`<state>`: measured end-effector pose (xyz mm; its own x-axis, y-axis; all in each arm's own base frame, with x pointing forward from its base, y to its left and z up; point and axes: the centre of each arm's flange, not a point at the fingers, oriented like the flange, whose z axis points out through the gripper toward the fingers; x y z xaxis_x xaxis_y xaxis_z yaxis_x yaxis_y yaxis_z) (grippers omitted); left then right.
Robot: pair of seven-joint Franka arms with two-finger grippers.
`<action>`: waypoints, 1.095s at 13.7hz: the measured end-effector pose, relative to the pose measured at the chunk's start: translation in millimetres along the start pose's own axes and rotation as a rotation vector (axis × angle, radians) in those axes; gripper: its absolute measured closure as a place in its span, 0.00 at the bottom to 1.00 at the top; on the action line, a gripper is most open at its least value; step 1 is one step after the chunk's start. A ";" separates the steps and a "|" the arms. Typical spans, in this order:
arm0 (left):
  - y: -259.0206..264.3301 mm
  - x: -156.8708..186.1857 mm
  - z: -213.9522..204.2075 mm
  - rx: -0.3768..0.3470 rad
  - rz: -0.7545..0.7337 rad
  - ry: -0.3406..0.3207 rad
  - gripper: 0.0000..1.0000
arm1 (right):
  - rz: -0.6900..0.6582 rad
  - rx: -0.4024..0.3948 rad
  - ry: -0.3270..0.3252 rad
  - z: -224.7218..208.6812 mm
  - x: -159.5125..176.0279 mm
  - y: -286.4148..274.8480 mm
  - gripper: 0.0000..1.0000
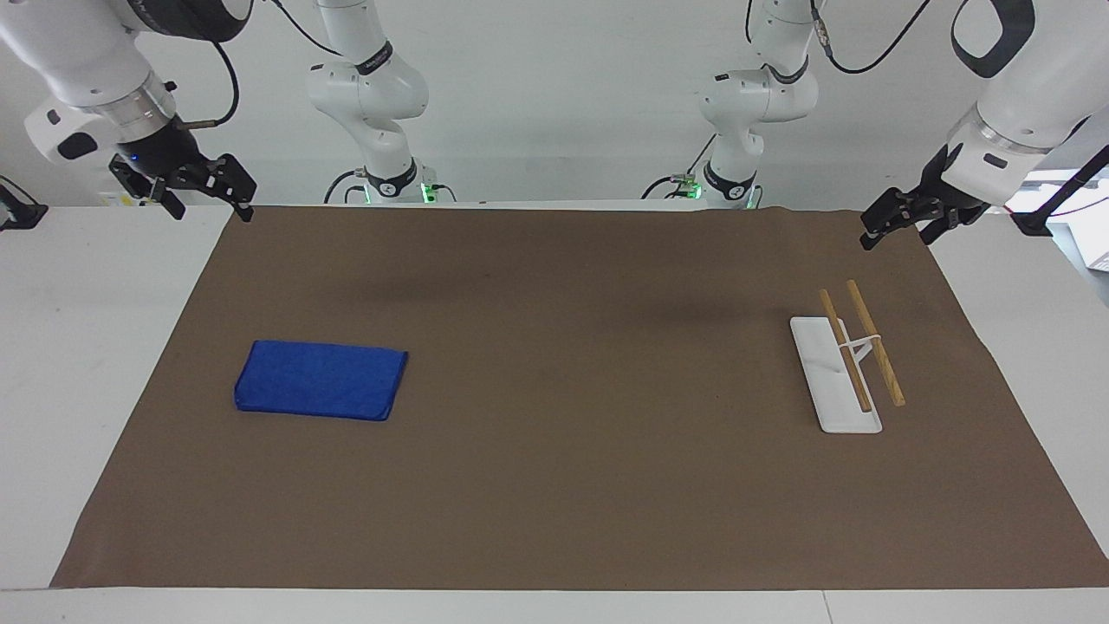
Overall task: Right arm passes towel to left arm to hang
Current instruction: 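Move the right gripper toward the blue towel on the table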
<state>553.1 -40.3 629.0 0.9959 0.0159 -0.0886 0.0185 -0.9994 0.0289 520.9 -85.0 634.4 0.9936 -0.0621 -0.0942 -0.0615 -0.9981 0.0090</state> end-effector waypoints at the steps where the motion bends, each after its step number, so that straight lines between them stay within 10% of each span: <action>1: 0.0 0.0 0.0 0.000 0.000 0.000 0.00 | 0.000 0.000 0.000 0.1 0.0 0.0 0.00; 10: 0.0 0.0 0.0 0.000 0.000 0.000 0.00 | -0.003 0.002 -0.005 3.3 -2.4 -1.7 0.00; 15: 0.0 0.0 0.0 0.000 0.000 0.000 0.00 | -0.055 -0.008 0.072 97.5 35.6 -27.4 0.00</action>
<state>553.1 -40.3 629.0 0.9959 0.0159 -0.0886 0.0185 -0.9994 0.0289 548.8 -60.1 533.7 0.9997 -0.0066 -0.0228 -0.0063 -0.9999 0.0134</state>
